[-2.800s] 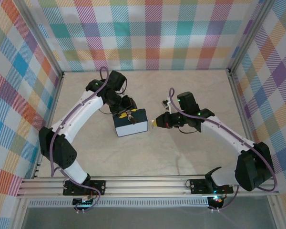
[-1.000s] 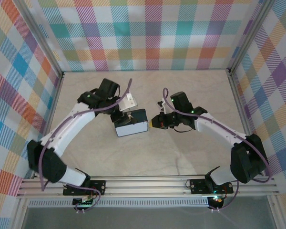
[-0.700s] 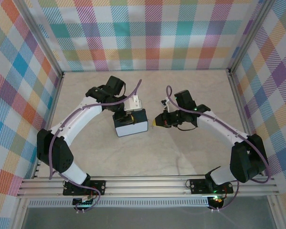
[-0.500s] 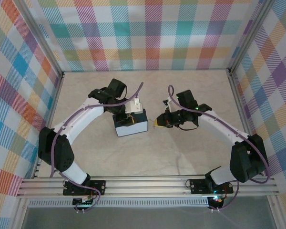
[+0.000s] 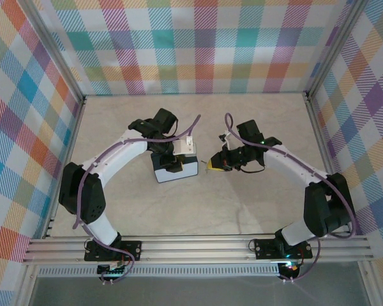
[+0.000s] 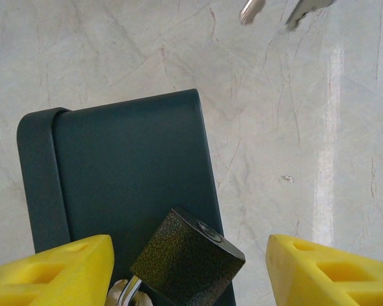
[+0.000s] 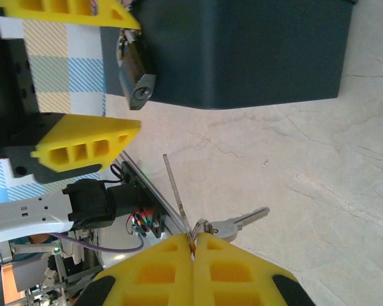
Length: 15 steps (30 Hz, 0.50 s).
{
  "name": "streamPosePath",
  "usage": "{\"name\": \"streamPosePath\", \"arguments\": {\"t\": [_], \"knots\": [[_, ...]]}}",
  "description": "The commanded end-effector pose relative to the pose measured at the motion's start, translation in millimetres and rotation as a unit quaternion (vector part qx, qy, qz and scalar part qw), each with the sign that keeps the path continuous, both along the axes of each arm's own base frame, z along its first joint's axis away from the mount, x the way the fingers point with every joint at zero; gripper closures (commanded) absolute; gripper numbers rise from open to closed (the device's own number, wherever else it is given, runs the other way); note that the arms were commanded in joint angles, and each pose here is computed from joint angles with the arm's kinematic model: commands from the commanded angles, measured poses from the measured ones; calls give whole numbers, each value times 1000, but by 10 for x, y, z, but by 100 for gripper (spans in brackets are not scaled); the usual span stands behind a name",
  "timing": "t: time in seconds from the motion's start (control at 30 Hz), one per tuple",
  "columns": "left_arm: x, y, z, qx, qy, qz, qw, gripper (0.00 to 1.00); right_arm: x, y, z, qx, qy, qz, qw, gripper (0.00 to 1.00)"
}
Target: Unlock the padlock with the key
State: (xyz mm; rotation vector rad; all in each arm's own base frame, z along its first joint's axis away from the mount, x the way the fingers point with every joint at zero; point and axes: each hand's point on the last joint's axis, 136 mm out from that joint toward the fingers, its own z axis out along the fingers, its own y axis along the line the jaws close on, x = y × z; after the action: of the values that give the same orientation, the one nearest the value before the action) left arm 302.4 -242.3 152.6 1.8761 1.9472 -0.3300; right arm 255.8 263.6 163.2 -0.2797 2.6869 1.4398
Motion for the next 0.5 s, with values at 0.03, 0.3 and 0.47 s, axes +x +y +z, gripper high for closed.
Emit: {"name": "streamPosePath", "arguments": {"t": [0.03, 0.3, 0.47], "knots": [[-150, 37, 142, -9, 1, -7, 1000, 36, 62, 51, 106, 23, -19, 14, 999, 100], [-156, 157, -15, 31, 10, -5, 999, 38, 54, 35, 62, 23, -20, 9, 1000, 100], [-117, 231, -87, 51, -2, 3, 999, 38, 71, 48, 38, 25, -16, 8, 1000, 100]]}}
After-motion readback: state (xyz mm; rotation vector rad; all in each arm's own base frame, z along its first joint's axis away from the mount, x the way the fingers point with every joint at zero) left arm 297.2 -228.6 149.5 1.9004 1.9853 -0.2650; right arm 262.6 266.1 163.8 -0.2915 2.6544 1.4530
